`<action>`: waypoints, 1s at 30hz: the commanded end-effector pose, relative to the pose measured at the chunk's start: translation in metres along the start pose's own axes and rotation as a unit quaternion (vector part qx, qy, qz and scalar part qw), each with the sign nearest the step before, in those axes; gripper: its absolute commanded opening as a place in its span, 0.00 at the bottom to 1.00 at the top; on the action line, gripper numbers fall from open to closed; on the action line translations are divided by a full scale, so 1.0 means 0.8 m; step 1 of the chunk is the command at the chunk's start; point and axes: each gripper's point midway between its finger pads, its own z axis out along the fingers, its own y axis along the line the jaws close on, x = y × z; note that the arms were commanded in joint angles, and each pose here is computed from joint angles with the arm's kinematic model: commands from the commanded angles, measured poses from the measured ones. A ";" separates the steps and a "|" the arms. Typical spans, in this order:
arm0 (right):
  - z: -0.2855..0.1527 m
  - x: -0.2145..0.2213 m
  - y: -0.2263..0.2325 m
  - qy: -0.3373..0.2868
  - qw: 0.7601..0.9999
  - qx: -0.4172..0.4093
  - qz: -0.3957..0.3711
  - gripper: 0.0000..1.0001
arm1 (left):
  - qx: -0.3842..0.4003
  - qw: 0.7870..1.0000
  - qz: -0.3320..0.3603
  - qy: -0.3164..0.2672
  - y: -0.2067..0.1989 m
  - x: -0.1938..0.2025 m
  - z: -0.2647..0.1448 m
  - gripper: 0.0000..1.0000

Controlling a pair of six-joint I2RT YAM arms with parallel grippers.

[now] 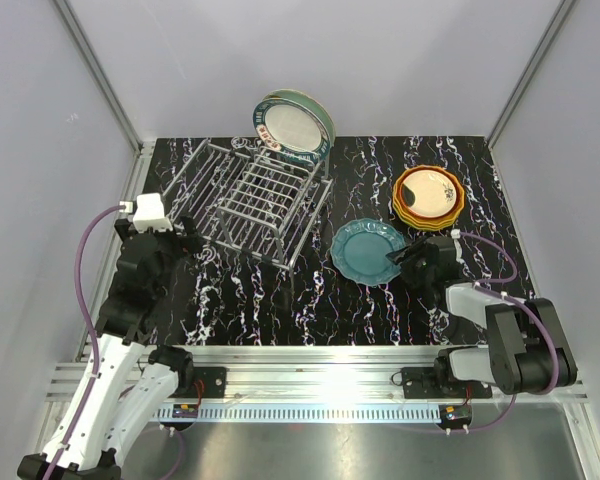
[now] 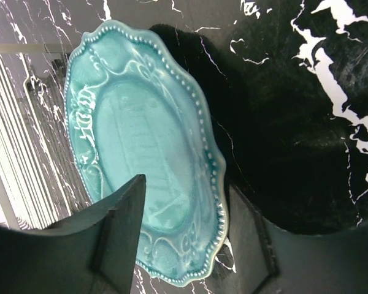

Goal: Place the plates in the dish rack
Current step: Grab a plate with the right arm

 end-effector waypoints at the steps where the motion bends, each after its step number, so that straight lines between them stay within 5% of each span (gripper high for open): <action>1: 0.004 0.012 -0.021 0.016 1.000 0.021 0.001 0.58 | 0.007 1.000 -0.003 -0.021 -0.003 -0.012 0.000 0.99; 30: 0.000 0.006 -0.002 0.008 1.000 -0.014 -0.018 0.28 | 0.006 1.000 -0.004 -0.020 -0.002 -0.011 -0.002 0.99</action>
